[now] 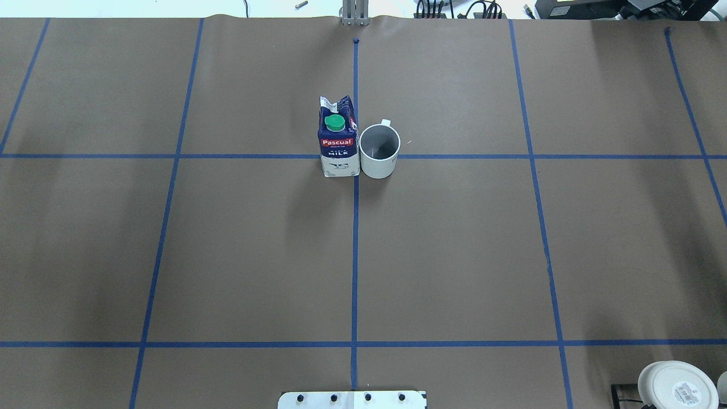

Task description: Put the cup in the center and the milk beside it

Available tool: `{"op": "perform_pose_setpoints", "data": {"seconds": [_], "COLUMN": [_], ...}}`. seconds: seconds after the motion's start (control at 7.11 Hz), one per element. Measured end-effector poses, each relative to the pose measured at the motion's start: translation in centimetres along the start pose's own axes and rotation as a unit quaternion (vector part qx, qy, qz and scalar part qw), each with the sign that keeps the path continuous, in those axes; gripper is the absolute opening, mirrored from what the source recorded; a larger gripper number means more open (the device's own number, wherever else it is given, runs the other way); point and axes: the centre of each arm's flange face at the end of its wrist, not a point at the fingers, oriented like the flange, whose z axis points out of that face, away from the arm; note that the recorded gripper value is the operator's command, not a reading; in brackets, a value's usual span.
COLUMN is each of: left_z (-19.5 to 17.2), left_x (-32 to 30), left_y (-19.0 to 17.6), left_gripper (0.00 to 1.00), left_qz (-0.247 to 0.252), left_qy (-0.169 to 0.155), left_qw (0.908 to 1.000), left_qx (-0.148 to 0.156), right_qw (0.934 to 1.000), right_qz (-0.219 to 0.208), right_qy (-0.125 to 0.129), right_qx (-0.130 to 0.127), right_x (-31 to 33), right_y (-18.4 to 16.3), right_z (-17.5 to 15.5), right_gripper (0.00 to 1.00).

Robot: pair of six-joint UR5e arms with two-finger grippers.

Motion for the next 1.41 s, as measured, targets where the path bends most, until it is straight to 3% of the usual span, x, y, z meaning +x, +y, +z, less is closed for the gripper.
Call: {"op": "perform_pose_setpoints", "data": {"seconds": [0.42,1.41], "left_z": [-0.2,0.0], "left_x": [0.1,0.1], "left_y": [-0.2,0.3], "left_gripper": [0.98,0.98], "left_qz": [-0.002,-0.003], "left_qy": [0.000,0.003], "left_qw": [1.0000,1.0000], "left_qx": [0.001,0.000], "right_qw": [0.9990,0.9984], "right_qz": [-0.002,0.001], "right_qy": [0.025,0.028], "right_qx": [-0.038,-0.049], "right_x": [0.0,0.9], "right_y": [0.9,1.2], "right_z": [-2.4,-2.4], "right_gripper": [1.00,1.00]}}
